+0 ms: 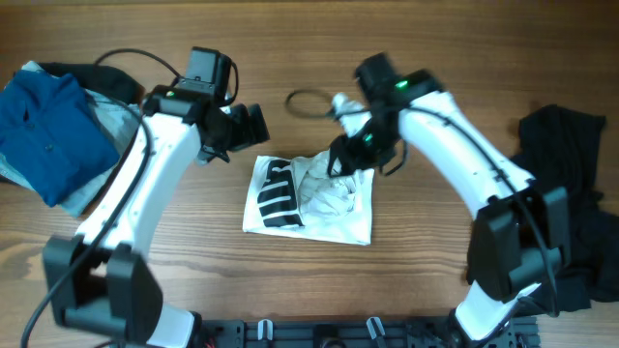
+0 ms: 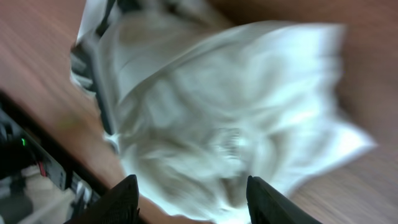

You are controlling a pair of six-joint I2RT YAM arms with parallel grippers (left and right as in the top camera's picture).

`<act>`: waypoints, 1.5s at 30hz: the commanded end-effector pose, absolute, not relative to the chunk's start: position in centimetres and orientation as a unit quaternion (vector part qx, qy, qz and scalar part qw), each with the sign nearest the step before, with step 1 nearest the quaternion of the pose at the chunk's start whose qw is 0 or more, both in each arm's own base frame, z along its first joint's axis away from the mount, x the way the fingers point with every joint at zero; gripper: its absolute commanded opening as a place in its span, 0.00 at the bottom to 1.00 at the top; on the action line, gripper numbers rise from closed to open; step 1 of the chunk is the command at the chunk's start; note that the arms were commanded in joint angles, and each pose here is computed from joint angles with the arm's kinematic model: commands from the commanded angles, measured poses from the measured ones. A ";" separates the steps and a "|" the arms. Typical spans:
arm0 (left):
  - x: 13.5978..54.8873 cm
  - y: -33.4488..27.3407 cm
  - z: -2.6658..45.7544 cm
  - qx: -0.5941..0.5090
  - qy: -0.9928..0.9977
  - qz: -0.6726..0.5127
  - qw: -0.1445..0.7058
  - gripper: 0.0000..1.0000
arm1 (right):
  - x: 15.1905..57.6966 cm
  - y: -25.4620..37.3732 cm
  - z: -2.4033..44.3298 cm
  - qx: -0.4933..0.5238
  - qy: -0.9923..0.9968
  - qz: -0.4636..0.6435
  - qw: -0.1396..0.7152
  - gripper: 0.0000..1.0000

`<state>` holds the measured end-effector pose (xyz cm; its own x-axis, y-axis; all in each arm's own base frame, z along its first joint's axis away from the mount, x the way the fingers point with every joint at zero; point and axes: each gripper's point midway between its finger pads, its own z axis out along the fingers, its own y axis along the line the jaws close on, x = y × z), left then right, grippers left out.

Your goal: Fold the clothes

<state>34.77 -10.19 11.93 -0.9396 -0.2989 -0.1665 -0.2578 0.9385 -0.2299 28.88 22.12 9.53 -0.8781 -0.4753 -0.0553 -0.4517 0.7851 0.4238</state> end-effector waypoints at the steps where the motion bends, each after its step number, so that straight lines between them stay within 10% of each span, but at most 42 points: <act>1: 33.5 -10.7 8.7 -0.140 0.984 -0.102 0.031 0.98 | 26.7 22.4 7.9 0.258 -0.948 -0.183 0.042 0.57; 4: 32.8 -11.5 7.0 -0.141 0.983 -0.116 -0.009 0.98 | 25.5 22.0 6.3 0.243 -0.952 -0.177 0.062 0.54; 7: 32.2 -12.6 5.4 -0.129 0.985 -0.112 -0.036 0.97 | 24.4 19.6 4.4 0.193 -0.970 -0.117 0.090 0.04; 13: 31.0 -13.5 2.4 -0.109 0.989 -0.083 -0.065 0.96 | 25.4 12.2 4.1 -0.020 -0.993 0.101 0.061 0.05; 20: 29.7 -13.6 -0.4 -0.102 0.989 -0.073 -0.082 0.95 | 23.1 10.5 4.9 -0.020 -0.984 0.140 0.106 0.24; 26: 29.7 -13.6 -0.4 -0.102 0.989 -0.074 -0.081 0.95 | 25.0 12.9 9.8 0.040 -0.998 0.050 0.026 0.24; 30: 29.7 -13.7 -0.4 -0.102 0.989 -0.074 -0.081 0.96 | 26.2 15.9 12.7 0.156 -0.986 -0.046 -0.043 0.41; 45: 29.7 -13.6 -0.4 -0.102 0.989 -0.073 -0.081 0.97 | 23.3 19.9 5.4 0.246 -0.960 -0.093 0.091 0.44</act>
<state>30.07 -13.78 0.18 -0.9648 -0.2020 0.1683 -0.2261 0.9641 -0.1390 23.97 19.75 6.62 -0.8763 -0.4732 0.0902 -0.4492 0.8704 0.2013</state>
